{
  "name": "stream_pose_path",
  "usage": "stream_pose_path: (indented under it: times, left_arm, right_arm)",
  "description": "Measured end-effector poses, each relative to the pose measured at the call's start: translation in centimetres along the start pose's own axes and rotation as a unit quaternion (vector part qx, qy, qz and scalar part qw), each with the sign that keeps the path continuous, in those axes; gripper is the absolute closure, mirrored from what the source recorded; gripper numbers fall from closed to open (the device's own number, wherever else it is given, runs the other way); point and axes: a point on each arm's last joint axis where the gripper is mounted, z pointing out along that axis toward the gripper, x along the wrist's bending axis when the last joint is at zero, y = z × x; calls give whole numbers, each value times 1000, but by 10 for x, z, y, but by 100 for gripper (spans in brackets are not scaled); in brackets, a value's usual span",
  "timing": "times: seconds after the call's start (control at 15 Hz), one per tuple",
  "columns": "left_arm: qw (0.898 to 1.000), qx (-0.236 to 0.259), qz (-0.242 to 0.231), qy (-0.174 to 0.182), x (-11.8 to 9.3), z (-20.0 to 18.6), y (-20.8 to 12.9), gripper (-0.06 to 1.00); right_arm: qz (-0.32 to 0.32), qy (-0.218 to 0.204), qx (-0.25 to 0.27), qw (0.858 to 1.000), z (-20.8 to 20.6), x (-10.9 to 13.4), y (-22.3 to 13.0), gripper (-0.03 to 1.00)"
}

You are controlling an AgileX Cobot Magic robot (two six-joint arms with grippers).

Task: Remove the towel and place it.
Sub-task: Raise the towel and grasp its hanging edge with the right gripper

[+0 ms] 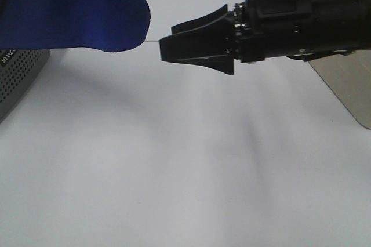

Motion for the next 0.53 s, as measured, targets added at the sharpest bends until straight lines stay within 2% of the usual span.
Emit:
stream_pose_path:
  times: [0.27, 0.53]
  left_arm:
    - [1000, -6, -5, -5, -1, 0, 1, 94]
    - [1000, -12, -13, -16, -3, 0, 2, 94]
  right_arm:
    - [-39, 24, 1, 999, 43, -19, 12, 19]
    - [-52, 30, 0, 998, 50, -22, 14, 19]
